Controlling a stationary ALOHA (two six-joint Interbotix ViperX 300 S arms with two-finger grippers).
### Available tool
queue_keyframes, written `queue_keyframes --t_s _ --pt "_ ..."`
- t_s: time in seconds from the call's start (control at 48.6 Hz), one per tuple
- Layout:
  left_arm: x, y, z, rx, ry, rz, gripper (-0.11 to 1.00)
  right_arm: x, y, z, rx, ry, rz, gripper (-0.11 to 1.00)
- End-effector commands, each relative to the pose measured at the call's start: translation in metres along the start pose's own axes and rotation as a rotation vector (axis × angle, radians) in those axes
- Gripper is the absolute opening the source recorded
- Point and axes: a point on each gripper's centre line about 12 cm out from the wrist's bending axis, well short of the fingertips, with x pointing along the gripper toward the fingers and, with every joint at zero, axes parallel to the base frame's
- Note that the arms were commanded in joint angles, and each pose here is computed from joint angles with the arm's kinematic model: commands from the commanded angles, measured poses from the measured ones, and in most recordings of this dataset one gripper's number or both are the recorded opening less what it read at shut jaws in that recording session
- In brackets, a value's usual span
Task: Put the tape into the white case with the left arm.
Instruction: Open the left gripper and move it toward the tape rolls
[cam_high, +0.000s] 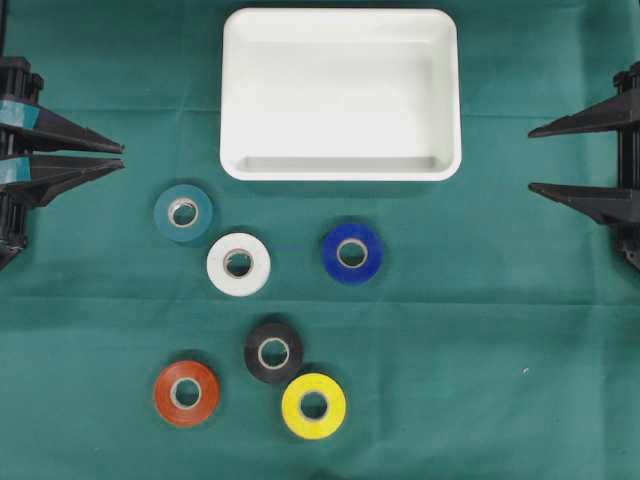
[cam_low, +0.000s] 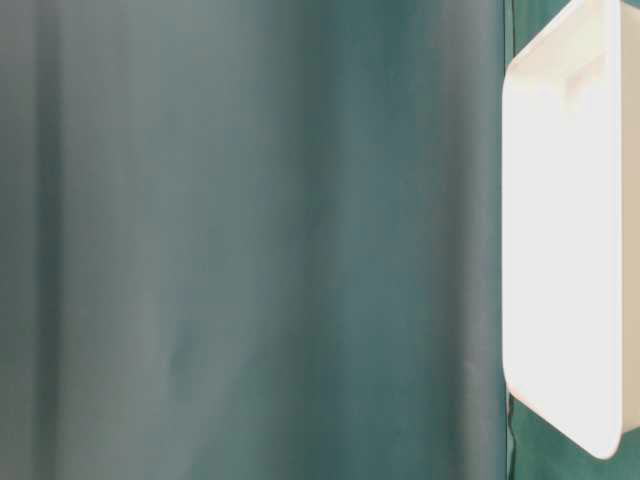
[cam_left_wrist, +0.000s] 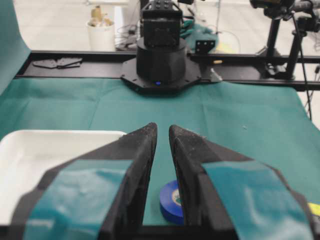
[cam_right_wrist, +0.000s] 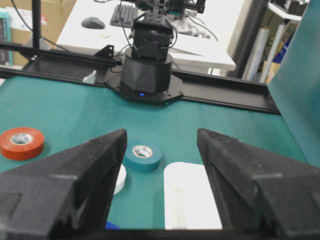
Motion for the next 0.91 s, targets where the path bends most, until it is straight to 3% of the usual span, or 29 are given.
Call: queue_keyframes --t_s 0.0,0.041,0.144,0.247,0.576,0.658,0.782,0.885 --pt "0.001 0.0 0.003 -0.029 -0.012 0.002 0.24 0.002 -0.001 0.004 0.001 -0.011 -0.005 0.24" --pt "0.0 0.0 0.002 -0.03 -0.012 0.002 0.22 0.001 -0.001 0.001 0.001 -0.003 -0.006 0.23" --pt "-0.003 0.0 0.004 -0.041 -0.031 0.002 0.03 0.0 -0.001 -0.003 0.004 0.005 -0.006 0.02" --pt "-0.005 0.0 0.007 -0.05 -0.041 0.0 0.01 -0.001 -0.001 -0.005 0.016 0.006 -0.006 -0.08" --pt "0.001 -0.004 -0.005 -0.048 0.013 -0.017 0.02 -0.003 -0.001 -0.014 0.021 0.034 -0.006 -0.09" --pt "0.0 -0.004 -0.011 -0.049 0.031 -0.017 0.12 -0.004 -0.001 -0.024 0.02 0.067 -0.006 -0.09" --pt "-0.002 -0.004 -0.021 -0.05 0.068 -0.016 0.42 -0.005 -0.001 -0.038 0.022 0.124 -0.005 -0.09" --pt "-0.003 -0.004 -0.026 -0.052 0.105 -0.016 0.4 -0.006 -0.001 -0.044 0.022 0.152 -0.007 -0.09"
